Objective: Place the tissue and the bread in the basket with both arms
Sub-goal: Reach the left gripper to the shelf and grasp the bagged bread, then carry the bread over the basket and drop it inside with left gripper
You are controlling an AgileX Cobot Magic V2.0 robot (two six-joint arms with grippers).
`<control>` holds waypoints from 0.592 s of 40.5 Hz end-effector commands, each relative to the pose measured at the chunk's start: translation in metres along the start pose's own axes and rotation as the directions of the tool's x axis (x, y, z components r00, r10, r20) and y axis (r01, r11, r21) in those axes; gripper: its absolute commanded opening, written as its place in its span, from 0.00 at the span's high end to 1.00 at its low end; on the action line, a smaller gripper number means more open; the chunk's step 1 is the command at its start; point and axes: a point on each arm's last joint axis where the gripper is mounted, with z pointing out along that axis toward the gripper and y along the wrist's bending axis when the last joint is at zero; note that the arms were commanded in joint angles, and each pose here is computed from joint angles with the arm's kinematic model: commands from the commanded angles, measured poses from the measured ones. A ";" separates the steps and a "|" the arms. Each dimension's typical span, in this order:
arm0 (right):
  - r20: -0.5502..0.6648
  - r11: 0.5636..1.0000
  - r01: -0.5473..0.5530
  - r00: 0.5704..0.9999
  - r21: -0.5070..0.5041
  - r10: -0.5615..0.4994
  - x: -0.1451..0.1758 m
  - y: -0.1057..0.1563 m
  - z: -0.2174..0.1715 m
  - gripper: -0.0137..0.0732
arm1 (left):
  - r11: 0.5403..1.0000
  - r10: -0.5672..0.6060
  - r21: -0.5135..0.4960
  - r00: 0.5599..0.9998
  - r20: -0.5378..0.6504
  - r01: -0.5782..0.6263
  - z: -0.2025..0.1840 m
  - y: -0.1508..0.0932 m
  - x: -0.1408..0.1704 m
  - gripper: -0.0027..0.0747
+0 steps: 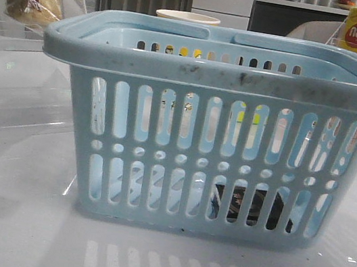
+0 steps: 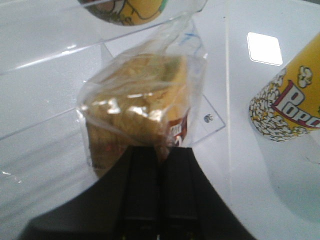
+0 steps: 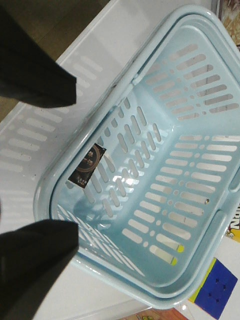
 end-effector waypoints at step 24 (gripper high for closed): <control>0.105 1.000 0.008 0.994 0.006 -0.008 -0.013 0.000 -0.008 0.18 | 0.931 0.134 0.294 0.950 0.281 -0.218 -0.160 -0.123 -0.020 0.85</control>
